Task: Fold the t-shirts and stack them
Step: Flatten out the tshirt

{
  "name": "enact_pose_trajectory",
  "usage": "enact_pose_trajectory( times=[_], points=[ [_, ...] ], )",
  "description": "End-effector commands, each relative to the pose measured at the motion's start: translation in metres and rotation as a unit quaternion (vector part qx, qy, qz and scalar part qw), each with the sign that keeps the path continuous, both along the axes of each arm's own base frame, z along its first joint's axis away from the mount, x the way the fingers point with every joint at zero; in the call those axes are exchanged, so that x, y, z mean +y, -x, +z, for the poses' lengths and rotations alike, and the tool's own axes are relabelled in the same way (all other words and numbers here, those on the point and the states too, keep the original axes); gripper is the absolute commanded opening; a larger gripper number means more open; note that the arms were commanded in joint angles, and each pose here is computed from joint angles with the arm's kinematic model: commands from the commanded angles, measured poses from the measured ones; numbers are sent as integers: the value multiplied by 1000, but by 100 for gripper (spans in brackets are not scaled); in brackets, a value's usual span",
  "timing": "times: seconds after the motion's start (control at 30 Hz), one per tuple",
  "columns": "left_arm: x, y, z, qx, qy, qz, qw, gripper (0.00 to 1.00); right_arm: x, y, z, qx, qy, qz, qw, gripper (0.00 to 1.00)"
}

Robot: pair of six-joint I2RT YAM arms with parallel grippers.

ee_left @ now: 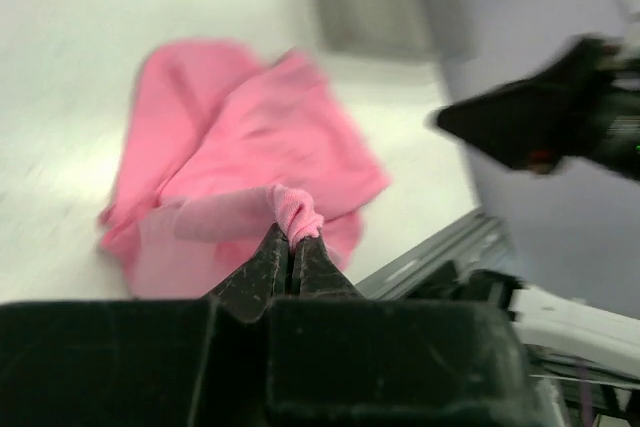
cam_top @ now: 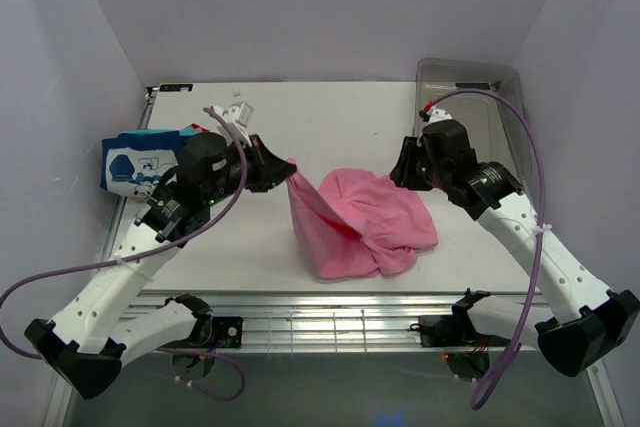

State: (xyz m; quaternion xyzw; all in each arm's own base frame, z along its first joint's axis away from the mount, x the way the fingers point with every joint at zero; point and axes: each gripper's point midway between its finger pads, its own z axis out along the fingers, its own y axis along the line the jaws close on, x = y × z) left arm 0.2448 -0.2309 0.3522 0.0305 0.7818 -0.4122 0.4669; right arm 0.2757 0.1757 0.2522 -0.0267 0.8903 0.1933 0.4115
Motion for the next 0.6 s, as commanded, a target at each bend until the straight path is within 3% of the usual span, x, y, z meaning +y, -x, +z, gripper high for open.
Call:
enact_pose_trajectory(
  times=[0.0,0.13,0.23,0.57],
  points=[
    [28,2,-68,75,-65,68,993,0,-25,28,-39,91,38,-64,993,39],
    [40,11,-121,129,-115,78,982,0,-34,56,-73,163,62,-83,981,39],
    [44,15,-127,138,-120,85,980,0,-46,75,-97,209,90,-108,968,39],
    [116,9,-84,102,-128,268,949,0,-59,140,-156,312,171,-124,926,45]
  ],
)
